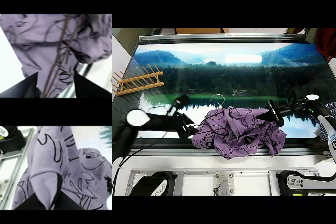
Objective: Fold the clothes and pants, and hang the long-sleeved shirts on hangers.
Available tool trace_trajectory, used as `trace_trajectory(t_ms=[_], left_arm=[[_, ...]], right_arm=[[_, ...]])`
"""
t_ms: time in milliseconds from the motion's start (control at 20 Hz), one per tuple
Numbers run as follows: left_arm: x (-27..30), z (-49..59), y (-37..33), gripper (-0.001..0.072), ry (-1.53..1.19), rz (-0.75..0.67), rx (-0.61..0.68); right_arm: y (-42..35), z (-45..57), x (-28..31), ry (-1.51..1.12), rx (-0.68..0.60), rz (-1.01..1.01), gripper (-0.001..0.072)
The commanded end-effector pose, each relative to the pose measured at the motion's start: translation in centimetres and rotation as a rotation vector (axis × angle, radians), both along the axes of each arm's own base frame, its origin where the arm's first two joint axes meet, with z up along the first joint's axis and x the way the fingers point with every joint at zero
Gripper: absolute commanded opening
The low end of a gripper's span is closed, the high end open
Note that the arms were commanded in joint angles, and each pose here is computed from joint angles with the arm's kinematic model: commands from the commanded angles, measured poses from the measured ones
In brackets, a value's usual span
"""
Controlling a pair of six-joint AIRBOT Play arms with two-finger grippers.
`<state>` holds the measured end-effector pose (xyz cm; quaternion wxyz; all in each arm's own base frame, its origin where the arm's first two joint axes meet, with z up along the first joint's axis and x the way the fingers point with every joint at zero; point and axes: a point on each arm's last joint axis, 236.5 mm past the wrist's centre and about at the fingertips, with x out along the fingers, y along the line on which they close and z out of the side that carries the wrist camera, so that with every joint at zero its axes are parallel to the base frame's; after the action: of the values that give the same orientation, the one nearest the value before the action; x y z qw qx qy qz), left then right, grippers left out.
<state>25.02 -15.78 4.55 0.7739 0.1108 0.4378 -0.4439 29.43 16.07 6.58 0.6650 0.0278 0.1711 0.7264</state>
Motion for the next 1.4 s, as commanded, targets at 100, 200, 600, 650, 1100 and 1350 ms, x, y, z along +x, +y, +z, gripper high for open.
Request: trace_trajectory(t_ms=[100, 200, 600, 650, 1100, 1350], left_arm=[[4.4, 5.5, 8.0, 0.0450, -0.147, 0.494, -0.080], [4.1, 7.2, 9.5, 0.0449, -0.179, 0.590, -0.104], [1.2, 5.7, 5.0, 0.0493, -0.037, 0.616, -0.073], [1.0, 5.1, 2.8, 0.0568, 0.012, 0.590, -0.096], [6.2, 1.5, -7.8, 0.0560, 0.123, 0.719, -0.297], [7.3, 0.4, -8.8, 0.0549, 0.165, 0.722, -0.253]], right_arm=[[0.5, 3.2, 2.2, 0.035, 0.069, -0.120, 0.0023], [0.4, 4.8, 4.3, 0.023, 0.041, -0.252, 0.0022], [0.4, 12.3, 3.9, -0.088, 0.020, -0.430, 0.0021], [0.5, 12.9, 3.5, -0.103, 0.020, -0.430, 0.0021], [0.5, 13.1, 2.7, -0.102, -0.008, -0.430, 0.0021], [0.5, 12.9, 2.7, -0.102, -0.016, -0.429, 0.0022]])
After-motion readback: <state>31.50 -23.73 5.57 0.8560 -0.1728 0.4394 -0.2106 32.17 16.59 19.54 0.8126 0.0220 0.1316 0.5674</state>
